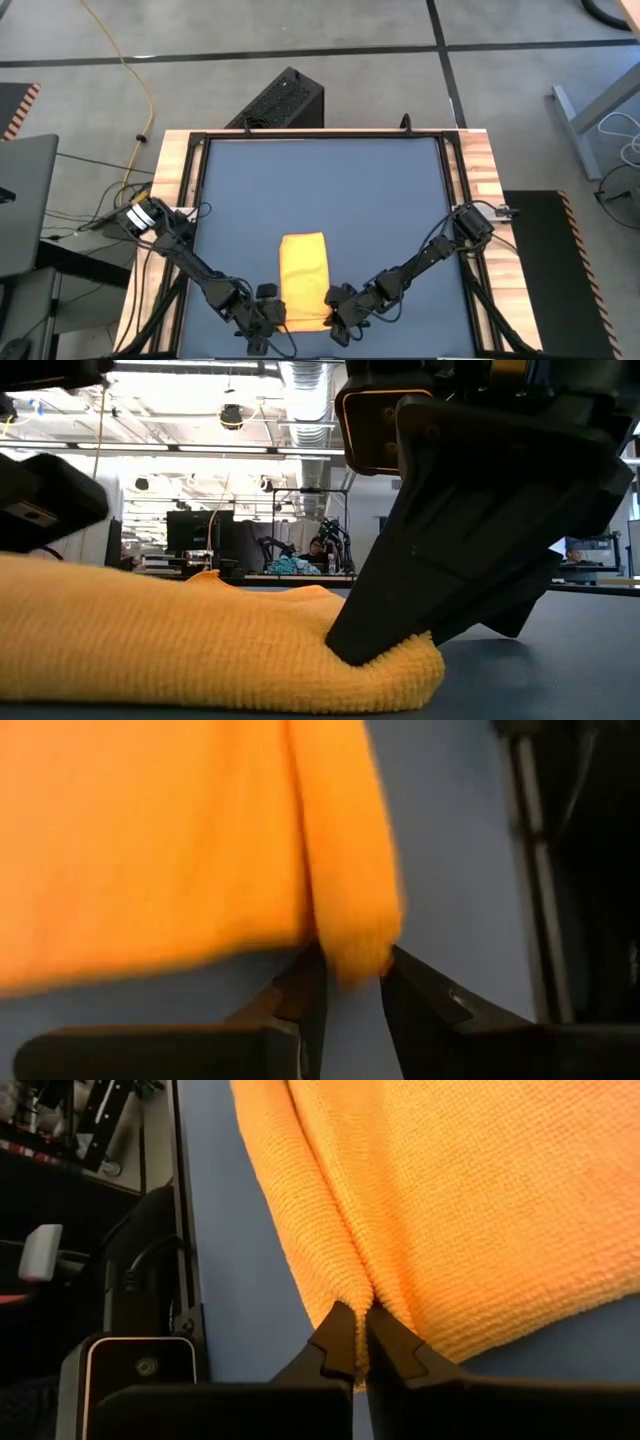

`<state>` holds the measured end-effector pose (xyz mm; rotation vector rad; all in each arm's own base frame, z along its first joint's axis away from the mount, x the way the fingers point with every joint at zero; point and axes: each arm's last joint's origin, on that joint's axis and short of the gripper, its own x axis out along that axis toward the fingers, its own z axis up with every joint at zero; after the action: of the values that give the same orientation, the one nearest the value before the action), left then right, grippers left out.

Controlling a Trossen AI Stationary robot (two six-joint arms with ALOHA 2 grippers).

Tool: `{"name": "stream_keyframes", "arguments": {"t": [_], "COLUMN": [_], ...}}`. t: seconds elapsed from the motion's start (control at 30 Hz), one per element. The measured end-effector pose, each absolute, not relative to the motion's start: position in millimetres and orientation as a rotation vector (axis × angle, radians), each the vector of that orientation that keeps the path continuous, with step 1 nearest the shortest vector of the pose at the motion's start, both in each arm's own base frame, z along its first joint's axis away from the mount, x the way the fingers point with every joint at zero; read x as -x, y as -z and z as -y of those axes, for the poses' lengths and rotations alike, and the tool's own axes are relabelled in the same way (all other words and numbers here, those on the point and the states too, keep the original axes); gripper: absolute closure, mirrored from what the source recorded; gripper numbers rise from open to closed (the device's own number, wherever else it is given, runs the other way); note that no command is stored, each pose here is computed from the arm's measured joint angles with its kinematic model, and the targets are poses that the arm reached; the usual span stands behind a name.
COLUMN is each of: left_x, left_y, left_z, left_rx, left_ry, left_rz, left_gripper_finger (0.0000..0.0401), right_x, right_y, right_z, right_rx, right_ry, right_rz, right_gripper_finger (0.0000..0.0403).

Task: Roll towel
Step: Roll the orange microfiber towel

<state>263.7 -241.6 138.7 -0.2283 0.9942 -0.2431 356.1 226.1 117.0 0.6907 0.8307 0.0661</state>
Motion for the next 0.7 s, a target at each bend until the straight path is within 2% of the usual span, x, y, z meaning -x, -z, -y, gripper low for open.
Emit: {"name": "stream_keyframes", "arguments": {"t": [0.17,0.37,0.47,0.7], "left_x": [-252,-247,-252,-258], "left_y": [-156,-172,-165,-137], "left_z": [243,257,264,269], "left_rx": [0.184,0.024,-0.051,-0.194], "left_ry": [0.204,0.161,0.186,0.197], "left_rz": [-0.945,-0.683,-0.619,-0.631], "left_gripper_finger": [0.0319,0.0318,0.0318,0.03], "right_x": [-356,-356,-356,-356], "right_y": [-117,-117,-116,-116], "right_z": [-226,-225,-225,-225], "right_rx": [-0.684,-0.68,-0.68,-0.667], "right_ry": [-0.058,-0.049,-0.048,-0.051], "right_rz": [-0.825,-0.82,-0.82,-0.82], "right_gripper_finger": [0.0378,0.0377,0.0377,0.0375]}}
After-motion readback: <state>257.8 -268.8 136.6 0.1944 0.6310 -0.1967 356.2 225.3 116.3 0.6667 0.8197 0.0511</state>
